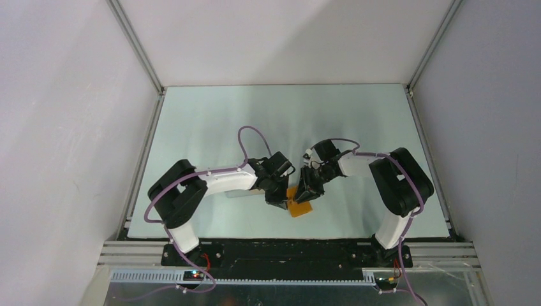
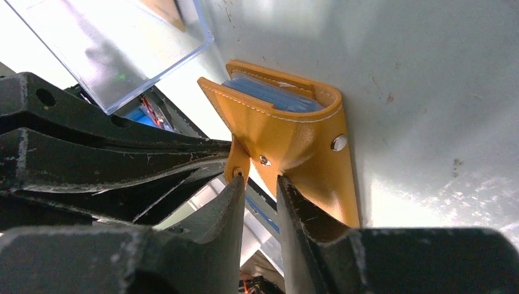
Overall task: Put the credit cards into the card holder
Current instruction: Close the card holder at the center of the board.
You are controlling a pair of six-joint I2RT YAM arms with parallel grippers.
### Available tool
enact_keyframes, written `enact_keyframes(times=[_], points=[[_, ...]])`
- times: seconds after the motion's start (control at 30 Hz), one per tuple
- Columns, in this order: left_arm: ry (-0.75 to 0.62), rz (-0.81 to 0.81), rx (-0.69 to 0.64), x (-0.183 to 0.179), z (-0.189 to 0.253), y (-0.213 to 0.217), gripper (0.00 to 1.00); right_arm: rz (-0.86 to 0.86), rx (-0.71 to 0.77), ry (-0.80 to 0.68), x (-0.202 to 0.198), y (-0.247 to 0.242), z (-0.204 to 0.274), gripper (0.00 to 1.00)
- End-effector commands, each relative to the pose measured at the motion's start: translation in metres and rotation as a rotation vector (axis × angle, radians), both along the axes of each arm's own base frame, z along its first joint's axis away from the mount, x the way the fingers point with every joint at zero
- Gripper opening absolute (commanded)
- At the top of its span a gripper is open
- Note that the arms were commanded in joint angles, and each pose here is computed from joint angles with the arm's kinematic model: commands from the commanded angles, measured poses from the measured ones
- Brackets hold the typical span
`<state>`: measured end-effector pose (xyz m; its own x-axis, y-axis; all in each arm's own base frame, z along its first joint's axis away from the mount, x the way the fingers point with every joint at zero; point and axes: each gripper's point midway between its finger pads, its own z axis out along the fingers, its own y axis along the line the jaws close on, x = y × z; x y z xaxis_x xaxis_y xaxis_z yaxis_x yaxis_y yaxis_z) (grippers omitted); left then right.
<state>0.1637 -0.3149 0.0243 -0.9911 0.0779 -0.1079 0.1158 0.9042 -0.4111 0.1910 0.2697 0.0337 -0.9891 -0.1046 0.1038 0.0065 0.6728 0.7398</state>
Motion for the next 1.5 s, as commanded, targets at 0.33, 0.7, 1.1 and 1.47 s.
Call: enact_keyframes(times=[0.33,0.7,1.1,1.47], points=[[-0.044,0.035,-0.051,0.017,0.012,-0.020,0.00,-0.006,0.041,-0.052,0.005,-0.003,0.017,0.28],[-0.011,0.045,-0.051,0.017,0.007,-0.019,0.00,-0.001,0.059,-0.072,0.008,-0.004,0.020,0.29],[-0.008,0.043,-0.057,0.018,0.008,-0.021,0.00,0.015,0.062,-0.066,0.007,-0.007,0.015,0.35],[-0.020,0.043,-0.076,0.021,0.016,-0.023,0.00,0.040,0.102,-0.065,0.007,0.003,0.009,0.19]])
